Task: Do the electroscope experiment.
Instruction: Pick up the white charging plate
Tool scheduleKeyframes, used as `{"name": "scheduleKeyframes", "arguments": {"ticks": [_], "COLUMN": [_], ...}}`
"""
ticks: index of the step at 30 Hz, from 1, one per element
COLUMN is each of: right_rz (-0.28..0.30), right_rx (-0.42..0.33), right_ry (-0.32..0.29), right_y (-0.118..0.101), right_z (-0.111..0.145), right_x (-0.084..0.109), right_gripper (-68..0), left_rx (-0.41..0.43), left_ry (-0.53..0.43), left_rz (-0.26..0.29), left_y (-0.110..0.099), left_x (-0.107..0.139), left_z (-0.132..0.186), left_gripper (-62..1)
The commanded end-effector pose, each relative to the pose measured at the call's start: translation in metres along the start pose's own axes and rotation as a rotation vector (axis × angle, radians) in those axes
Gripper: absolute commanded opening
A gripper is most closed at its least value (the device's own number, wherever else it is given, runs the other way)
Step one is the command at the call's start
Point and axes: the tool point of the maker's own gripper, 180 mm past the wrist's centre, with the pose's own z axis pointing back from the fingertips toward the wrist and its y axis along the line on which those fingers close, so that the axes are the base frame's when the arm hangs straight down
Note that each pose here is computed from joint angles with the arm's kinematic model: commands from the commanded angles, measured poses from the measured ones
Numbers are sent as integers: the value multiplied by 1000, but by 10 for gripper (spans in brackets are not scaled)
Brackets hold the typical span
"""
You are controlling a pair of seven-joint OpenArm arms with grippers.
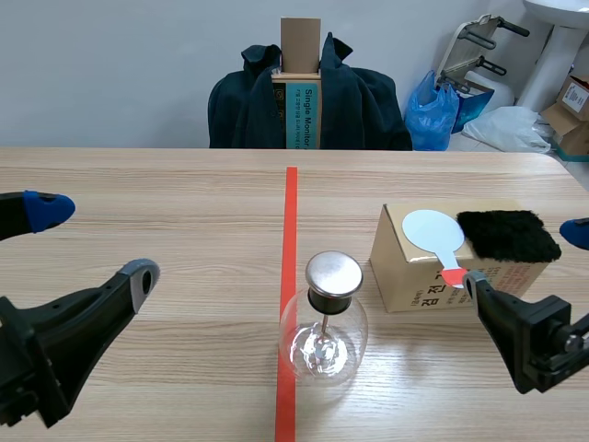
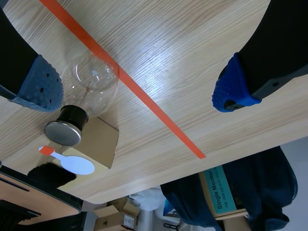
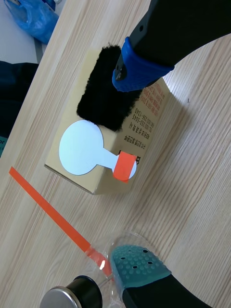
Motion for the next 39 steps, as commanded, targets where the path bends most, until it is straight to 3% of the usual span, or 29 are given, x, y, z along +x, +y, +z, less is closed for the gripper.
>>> {"name": "scheduleKeyframes", "arguments": {"ticks": [1, 19, 22, 25, 27, 29, 31, 35, 37, 39], "right_rz": [-3, -6, 21, 47, 102, 222, 422, 911, 1087, 1224], "right_rx": [16, 11, 14, 17, 24, 38, 79, 105, 107, 105], "right_ry": [-48, -43, -24, -49, -48, -12, 71, 267, 325, 346], "right_y": [2, 2, 3, 4, 6, 9, 14, 5, 0, -3], "right_z": [-1, -1, -1, -1, -1, -2, -2, 3, 5, 6], "right_x": [13, 12, 9, 14, 16, 13, 3, -23, -33, -39], "right_gripper": [4, 4, 4, 4, 4, 4, 4, 4, 4, 4], "left_rx": [-11, -13, -13, -12, -12, -12, -16, -16, -16, -16], "left_ry": [-7, -5, -4, -3, -3, -3, -4, -4, -4, -4], "left_rz": [11, 3, 4, 4, 4, 4, 5, 5, 5, 4], "left_y": [-4, -4, -4, -4, -4, -4, -4, -4, -4, -4], "left_x": [2, 2, 2, 2, 2, 2, 2, 2, 2, 2], "left_z": [0, -1, -1, -1, -1, -1, -1, -1, -1, -1], "left_gripper": [14, 14, 14, 14, 14, 14, 14, 14, 14, 14]}}
